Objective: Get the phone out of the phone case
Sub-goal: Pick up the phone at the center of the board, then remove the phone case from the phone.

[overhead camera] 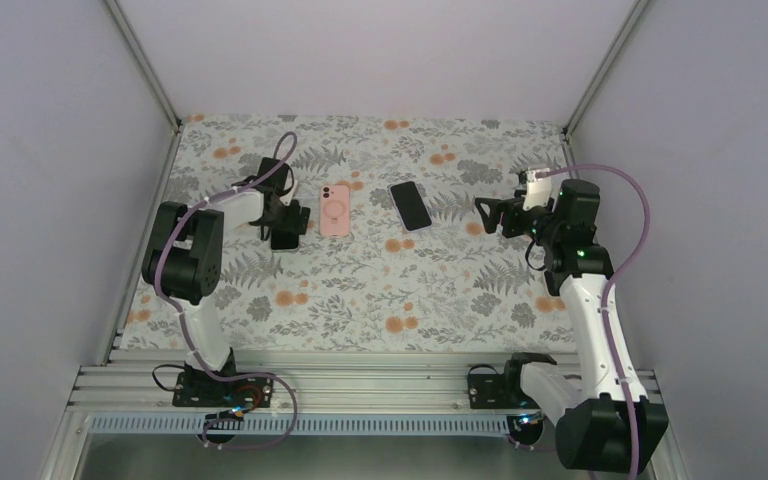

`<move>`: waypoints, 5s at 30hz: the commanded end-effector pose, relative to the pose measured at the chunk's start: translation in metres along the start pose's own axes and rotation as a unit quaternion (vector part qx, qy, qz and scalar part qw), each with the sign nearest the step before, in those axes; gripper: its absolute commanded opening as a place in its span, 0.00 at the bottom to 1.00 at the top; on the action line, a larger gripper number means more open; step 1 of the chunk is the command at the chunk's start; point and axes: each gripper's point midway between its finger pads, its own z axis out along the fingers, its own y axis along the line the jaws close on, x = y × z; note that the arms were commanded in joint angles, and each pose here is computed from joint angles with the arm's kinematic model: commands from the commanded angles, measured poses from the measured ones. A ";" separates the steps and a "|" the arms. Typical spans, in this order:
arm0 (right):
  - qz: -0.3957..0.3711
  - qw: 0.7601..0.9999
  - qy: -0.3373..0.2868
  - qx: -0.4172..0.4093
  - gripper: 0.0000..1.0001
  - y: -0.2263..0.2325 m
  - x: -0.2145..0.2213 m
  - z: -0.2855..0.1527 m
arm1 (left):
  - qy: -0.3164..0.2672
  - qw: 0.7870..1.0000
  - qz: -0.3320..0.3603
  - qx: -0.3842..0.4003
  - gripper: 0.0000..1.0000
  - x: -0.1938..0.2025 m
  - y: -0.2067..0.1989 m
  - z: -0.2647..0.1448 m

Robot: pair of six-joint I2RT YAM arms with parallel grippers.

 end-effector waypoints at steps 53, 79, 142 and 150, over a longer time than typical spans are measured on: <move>0.148 0.971 -0.061 -0.176 0.99 0.047 -0.099 0.028 | -0.014 0.997 0.078 0.006 0.58 -0.013 0.025 -0.051; 0.281 0.940 0.006 -0.193 0.99 0.048 -0.031 0.051 | -0.238 0.946 0.171 0.140 0.50 -0.104 -0.169 -0.189; 0.180 0.935 -0.038 -0.304 0.04 0.086 -0.081 0.025 | -0.257 0.825 0.304 0.401 1.00 -0.083 -0.315 -0.294; 0.072 0.899 -0.032 -0.431 0.04 0.131 -0.087 -0.027 | -0.296 0.763 0.328 0.472 1.00 -0.057 -0.278 -0.343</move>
